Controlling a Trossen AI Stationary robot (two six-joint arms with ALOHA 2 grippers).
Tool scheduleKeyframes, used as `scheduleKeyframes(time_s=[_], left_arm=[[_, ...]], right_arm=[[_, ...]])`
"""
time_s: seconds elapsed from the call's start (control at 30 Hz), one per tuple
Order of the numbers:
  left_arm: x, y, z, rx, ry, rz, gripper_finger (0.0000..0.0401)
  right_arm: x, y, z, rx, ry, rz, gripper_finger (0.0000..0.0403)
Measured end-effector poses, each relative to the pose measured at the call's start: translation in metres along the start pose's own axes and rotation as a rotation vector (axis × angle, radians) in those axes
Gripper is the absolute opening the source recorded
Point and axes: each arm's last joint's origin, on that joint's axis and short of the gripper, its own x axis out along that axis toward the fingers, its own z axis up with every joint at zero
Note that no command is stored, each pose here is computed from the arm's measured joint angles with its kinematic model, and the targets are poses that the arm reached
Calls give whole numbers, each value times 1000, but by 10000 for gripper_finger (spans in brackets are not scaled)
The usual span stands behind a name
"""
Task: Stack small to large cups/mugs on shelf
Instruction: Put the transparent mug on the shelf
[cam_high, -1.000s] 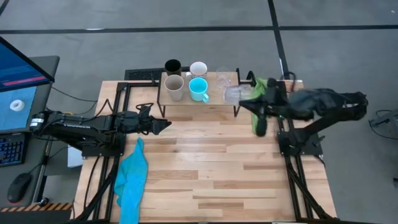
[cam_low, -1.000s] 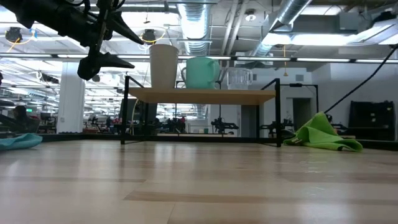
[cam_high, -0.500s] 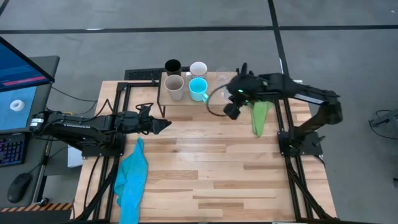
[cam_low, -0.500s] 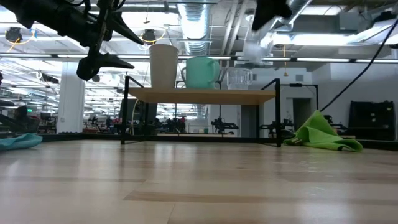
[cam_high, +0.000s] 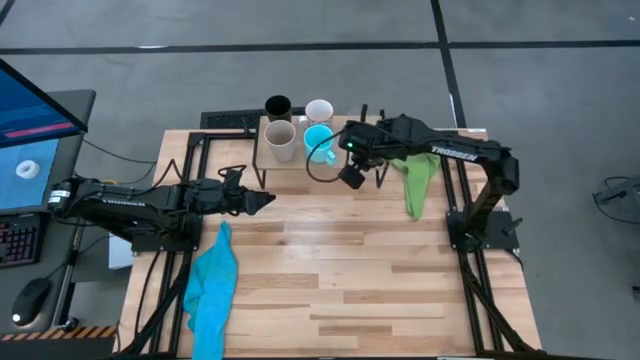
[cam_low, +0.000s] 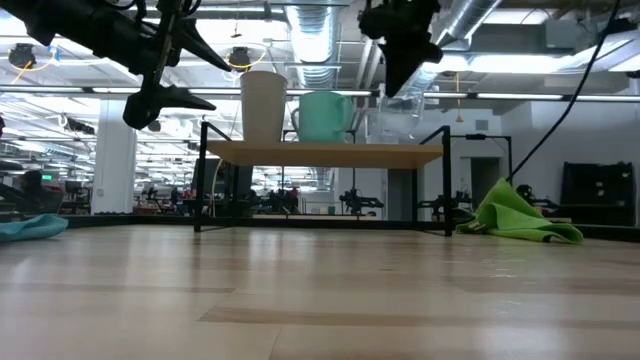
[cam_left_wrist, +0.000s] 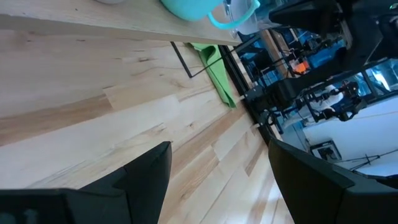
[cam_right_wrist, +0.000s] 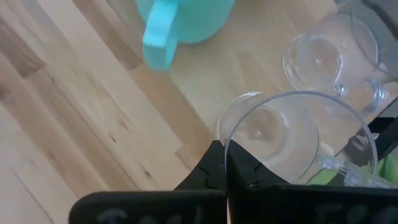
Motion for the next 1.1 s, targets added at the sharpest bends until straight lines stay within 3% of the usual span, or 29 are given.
scheduleKeyframes(time_s=[0.23,0.73,1.1], left_arm=[[0,0,0,0,0,0,261],[0,0,0,-4,1,-1,261],[0,0,0,-4,1,-1,261]], right_arm=[[12,-1,15,6,33,-15,8],[17,-6,19,11,56,-12,14],[18,-7,20,16,54,1,49]])
